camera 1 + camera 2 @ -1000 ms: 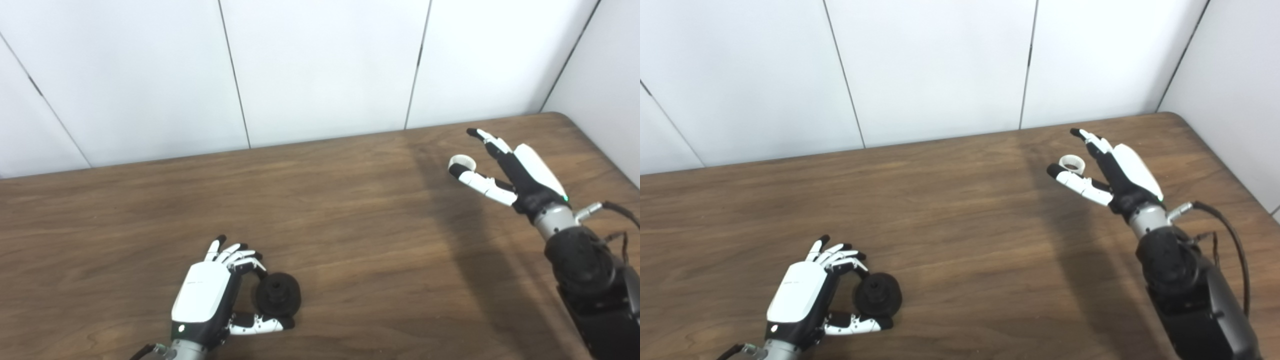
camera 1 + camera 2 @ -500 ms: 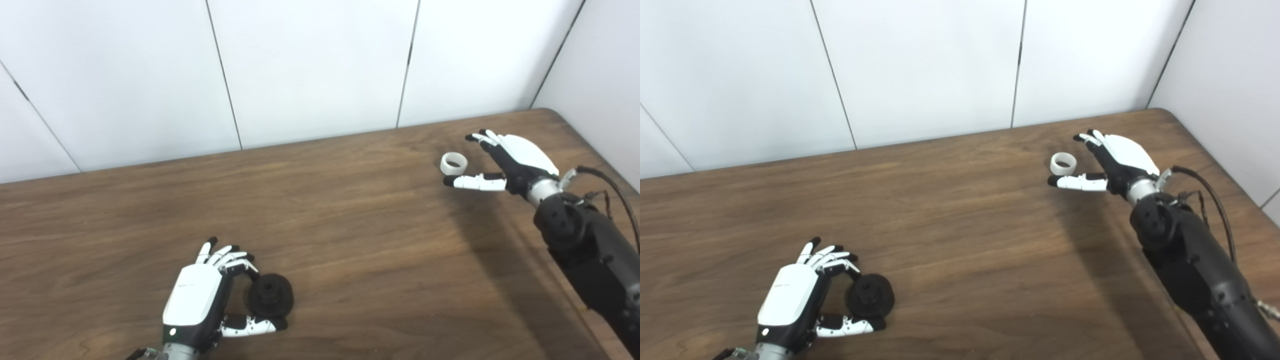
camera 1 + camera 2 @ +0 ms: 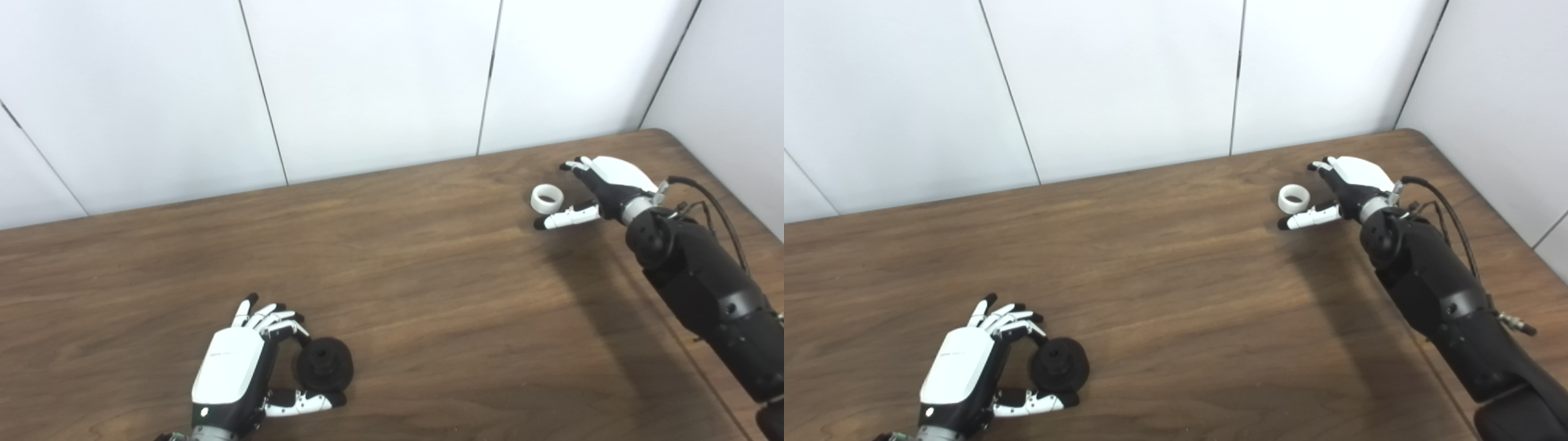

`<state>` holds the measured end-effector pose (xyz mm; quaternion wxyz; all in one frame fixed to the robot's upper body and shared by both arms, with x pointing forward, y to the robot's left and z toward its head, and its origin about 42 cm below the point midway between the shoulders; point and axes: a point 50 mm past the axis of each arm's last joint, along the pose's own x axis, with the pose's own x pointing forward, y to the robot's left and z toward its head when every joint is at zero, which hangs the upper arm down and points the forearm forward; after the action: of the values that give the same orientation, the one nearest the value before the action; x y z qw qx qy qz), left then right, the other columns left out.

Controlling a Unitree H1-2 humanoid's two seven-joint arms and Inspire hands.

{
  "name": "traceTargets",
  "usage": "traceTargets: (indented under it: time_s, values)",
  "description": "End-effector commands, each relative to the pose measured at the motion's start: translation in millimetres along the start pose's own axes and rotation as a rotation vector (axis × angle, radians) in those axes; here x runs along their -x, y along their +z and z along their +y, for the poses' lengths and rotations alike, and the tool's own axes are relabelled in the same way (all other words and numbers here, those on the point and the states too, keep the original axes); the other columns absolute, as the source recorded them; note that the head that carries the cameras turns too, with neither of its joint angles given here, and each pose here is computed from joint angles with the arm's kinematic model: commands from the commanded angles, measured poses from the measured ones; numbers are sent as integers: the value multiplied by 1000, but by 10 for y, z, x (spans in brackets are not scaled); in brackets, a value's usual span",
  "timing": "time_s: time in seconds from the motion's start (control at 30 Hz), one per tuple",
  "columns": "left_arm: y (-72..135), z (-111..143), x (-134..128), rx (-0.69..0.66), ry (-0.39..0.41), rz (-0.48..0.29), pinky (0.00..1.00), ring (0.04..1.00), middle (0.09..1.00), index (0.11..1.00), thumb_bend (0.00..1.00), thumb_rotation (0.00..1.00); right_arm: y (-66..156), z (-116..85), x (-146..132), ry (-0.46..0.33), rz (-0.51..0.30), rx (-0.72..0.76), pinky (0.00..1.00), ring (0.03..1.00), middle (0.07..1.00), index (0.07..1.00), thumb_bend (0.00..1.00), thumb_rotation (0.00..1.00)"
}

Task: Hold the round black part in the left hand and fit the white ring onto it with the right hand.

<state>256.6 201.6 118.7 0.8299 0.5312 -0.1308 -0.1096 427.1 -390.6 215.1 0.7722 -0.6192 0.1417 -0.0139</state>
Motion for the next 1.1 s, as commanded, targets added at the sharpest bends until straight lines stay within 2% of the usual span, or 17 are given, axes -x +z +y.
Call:
traceTargets:
  time_s: [0.0,0.27,0.57,1.07]
  values:
    - [-161,-2,77,-46,-43,57,1000,863,756,484,524,51,69,-362,-79,-85,-24,28,1000,1000,1000,931,957,583]
    - [-154,-22,79,-43,-40,56,1000,865,752,483,524,51,151,-396,-202,-87,-36,43,1000,1000,1000,902,964,530]
    - [-148,-25,83,-47,-38,55,1000,870,757,483,524,51,193,-459,-262,-102,-36,35,1000,1000,1000,802,950,475]
    - [-142,-13,77,-46,-34,53,1000,864,754,483,524,51,231,-413,-265,-109,-33,13,1000,1000,1000,694,886,370]
